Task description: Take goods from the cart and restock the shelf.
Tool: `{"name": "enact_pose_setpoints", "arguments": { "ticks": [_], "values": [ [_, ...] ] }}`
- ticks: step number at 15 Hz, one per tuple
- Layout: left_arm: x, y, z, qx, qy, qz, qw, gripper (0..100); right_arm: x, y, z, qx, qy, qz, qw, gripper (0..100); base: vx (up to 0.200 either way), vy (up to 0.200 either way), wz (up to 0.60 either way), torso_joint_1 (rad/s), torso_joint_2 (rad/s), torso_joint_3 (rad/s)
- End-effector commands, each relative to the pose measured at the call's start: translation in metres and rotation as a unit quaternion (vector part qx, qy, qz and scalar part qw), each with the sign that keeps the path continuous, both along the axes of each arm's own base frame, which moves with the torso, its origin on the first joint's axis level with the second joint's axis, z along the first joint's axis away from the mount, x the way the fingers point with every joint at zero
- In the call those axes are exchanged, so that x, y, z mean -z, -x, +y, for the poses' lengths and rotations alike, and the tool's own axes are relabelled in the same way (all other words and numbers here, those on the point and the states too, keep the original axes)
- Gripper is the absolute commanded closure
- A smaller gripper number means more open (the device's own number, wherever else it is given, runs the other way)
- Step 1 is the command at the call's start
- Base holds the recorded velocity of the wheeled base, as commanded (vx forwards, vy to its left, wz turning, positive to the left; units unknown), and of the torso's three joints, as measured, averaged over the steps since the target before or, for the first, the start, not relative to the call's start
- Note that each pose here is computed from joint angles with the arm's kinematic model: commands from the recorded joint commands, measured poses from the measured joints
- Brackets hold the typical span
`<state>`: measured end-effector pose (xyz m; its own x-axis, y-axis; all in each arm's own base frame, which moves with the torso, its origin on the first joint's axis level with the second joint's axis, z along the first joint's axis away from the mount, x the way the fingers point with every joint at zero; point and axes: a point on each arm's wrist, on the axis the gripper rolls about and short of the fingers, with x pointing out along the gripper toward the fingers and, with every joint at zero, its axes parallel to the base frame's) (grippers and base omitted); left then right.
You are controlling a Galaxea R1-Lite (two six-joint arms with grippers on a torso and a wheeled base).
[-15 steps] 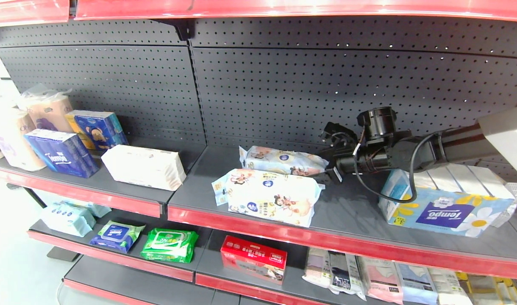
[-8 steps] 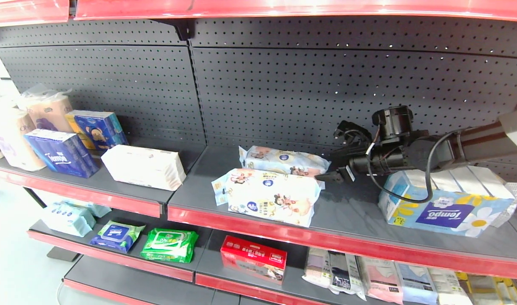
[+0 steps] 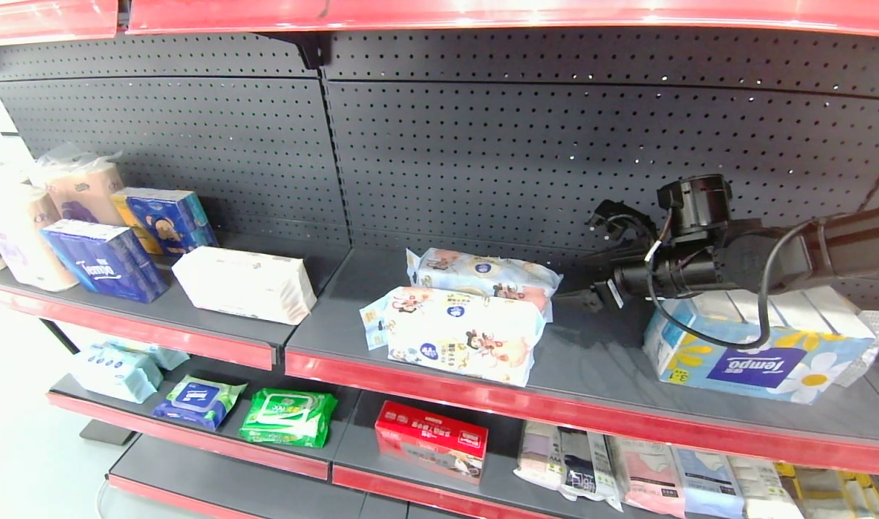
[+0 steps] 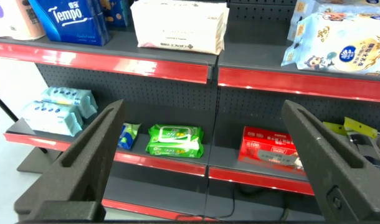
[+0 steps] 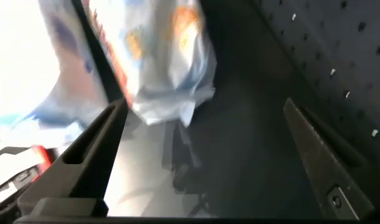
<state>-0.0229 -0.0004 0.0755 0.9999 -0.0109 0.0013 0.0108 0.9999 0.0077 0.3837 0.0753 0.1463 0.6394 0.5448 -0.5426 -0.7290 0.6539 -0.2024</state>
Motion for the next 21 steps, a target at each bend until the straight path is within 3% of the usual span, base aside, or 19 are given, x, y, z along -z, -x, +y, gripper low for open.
{"name": "enact_pose_setpoints", "arguments": {
  "ticks": [1,8,12,21],
  "values": [
    [0.0,0.0,0.0,0.0,0.0,0.001,1.0,0,-0.005,0.009,-0.003,0.002,-0.001,-0.002,1.0,0,0.0,0.0,0.0,0.0,0.0,0.0],
    [0.0,0.0,0.0,0.0,0.0,0.001,1.0,0,-0.017,0.02,-0.011,0.019,-0.013,-0.009,1.0,0,0.0,0.0,0.0,0.0,0.0,0.0],
    [0.0,0.0,0.0,0.0,0.0,0.001,1.0,0,-0.026,0.029,-0.015,0.034,-0.036,-0.042,0.998,0,0.0,0.0,0.0,0.0,0.0,0.0],
    [0.0,0.0,0.0,0.0,0.0,0.001,1.0,0,-0.028,0.082,-0.007,0.027,-0.065,-0.042,0.997,0,0.0,0.0,0.0,0.0,0.0,0.0]
  ]
}}
